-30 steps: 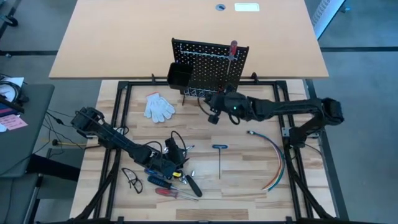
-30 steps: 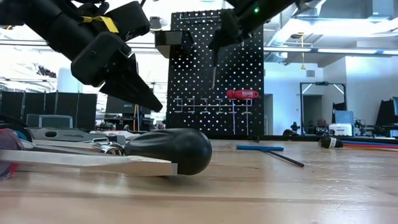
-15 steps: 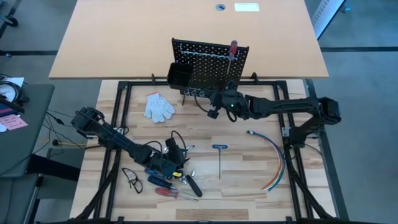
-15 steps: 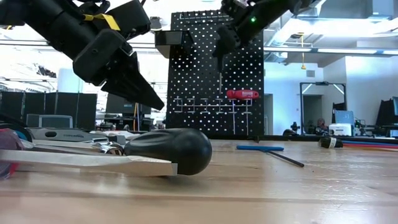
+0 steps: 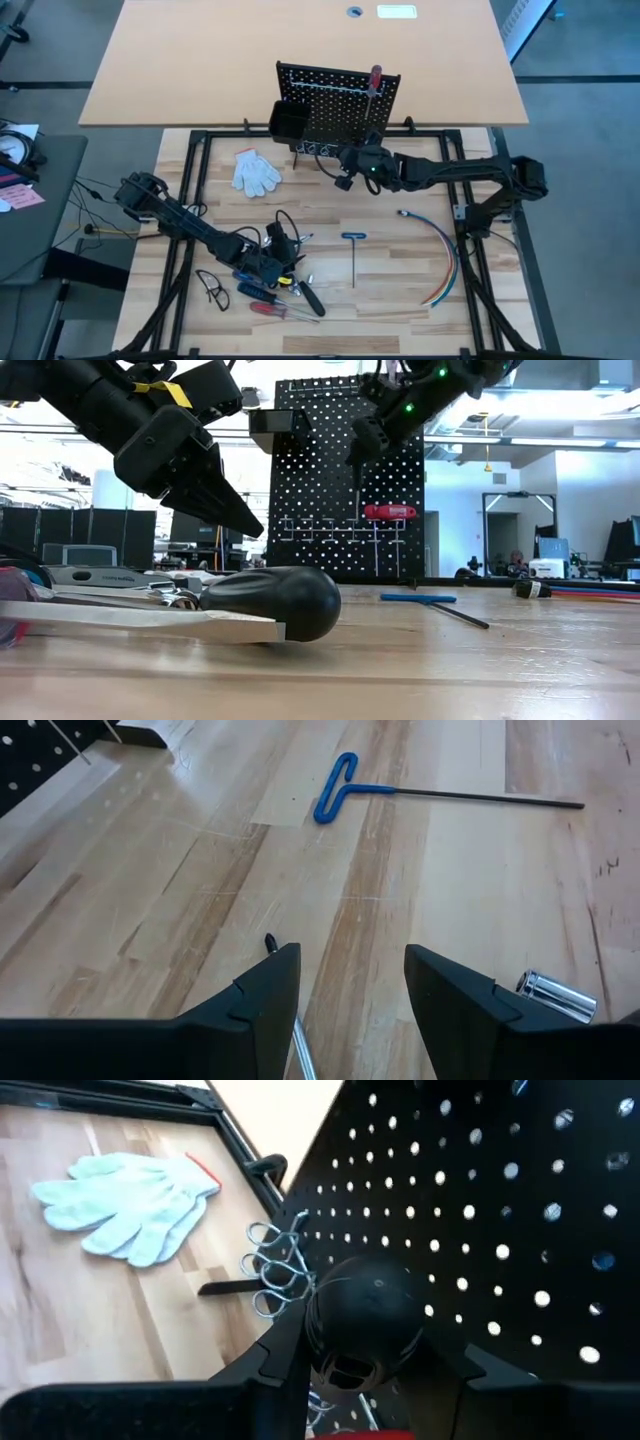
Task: Hang tools onto peg board
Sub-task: Hang the black screwdriver on the pegboard, then adjust the pegboard
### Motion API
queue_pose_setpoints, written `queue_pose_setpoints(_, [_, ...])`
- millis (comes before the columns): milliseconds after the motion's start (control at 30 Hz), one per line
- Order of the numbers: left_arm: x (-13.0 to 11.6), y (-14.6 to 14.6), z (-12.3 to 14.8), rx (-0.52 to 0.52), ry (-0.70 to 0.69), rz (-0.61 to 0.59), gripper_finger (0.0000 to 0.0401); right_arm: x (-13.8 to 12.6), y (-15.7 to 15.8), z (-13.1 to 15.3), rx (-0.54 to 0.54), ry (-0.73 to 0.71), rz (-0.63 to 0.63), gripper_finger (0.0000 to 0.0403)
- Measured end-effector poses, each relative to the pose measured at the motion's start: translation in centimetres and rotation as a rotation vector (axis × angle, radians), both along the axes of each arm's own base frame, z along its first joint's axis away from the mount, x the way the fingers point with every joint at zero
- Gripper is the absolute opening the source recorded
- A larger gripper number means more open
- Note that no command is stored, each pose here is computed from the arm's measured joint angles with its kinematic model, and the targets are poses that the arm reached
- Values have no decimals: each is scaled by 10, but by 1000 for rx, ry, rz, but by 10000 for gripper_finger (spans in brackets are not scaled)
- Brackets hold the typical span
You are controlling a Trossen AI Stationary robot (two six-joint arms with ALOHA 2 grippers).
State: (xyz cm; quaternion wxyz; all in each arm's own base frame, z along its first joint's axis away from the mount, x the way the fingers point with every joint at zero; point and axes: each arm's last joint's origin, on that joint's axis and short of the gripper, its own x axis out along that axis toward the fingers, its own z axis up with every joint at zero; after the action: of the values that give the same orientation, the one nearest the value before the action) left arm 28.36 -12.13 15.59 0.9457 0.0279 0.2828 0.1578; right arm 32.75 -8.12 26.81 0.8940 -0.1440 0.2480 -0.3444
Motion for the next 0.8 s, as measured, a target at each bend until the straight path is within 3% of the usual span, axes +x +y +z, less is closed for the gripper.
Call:
queue_pose_setpoints(567, [0, 0, 0, -2, -5, 3, 176, -5, -19, -15, 67, -60, -7, 117])
queue_pose_setpoints(800, [0, 0, 0, -2, -6, 3, 176, 1, -27, -28, 87, -48, -26, 180])
